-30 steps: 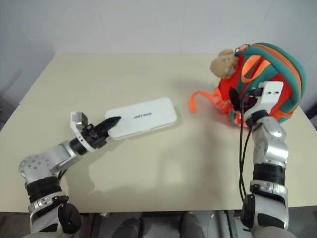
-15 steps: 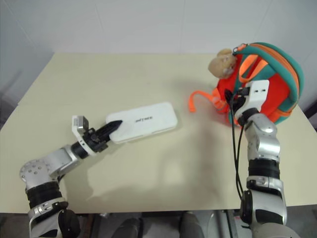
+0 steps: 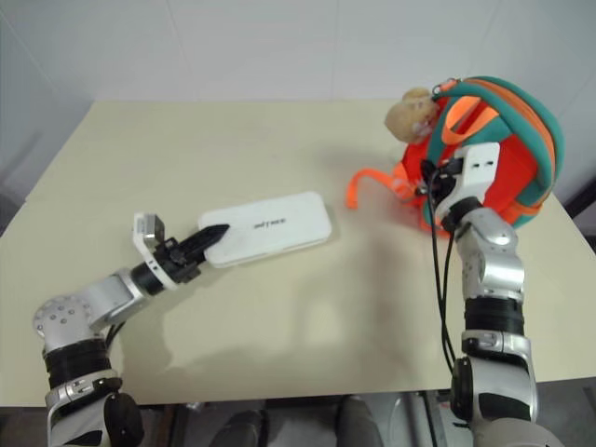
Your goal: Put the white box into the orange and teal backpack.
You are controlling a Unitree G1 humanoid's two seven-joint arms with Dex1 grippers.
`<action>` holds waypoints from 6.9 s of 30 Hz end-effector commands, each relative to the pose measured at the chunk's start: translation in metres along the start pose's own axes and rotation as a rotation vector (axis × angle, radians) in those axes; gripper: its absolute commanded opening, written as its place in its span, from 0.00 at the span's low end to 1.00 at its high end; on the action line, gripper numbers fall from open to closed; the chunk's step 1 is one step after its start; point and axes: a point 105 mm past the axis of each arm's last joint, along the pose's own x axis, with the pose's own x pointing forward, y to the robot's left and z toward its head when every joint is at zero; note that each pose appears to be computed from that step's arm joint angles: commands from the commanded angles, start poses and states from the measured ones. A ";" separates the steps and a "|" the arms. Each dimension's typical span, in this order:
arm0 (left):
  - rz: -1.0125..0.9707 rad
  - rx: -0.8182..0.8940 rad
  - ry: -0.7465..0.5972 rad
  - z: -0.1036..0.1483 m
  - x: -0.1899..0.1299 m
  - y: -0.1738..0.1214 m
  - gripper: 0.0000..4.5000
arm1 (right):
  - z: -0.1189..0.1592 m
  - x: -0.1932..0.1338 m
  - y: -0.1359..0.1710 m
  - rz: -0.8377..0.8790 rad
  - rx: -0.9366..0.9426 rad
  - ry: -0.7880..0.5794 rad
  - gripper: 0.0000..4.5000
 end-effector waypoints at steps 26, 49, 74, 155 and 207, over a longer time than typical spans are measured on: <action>0.055 0.174 -0.084 0.073 -0.039 -0.010 0.29 | 0.098 -0.114 0.195 1.235 0.120 -0.029 0.12; -0.090 0.508 -0.048 0.088 -0.086 -0.081 0.29 | 0.061 -0.135 0.193 1.382 0.078 0.105 0.12; -0.275 0.897 0.045 0.073 -0.094 -0.148 0.29 | 0.040 -0.119 0.192 1.300 0.125 0.089 0.12; -0.428 1.115 0.433 0.002 0.029 -0.139 0.29 | 0.034 -0.096 0.193 1.275 0.115 0.071 0.12; -0.243 1.245 0.606 0.003 0.030 -0.130 1.00 | 0.031 -0.089 0.195 1.227 0.096 0.054 0.12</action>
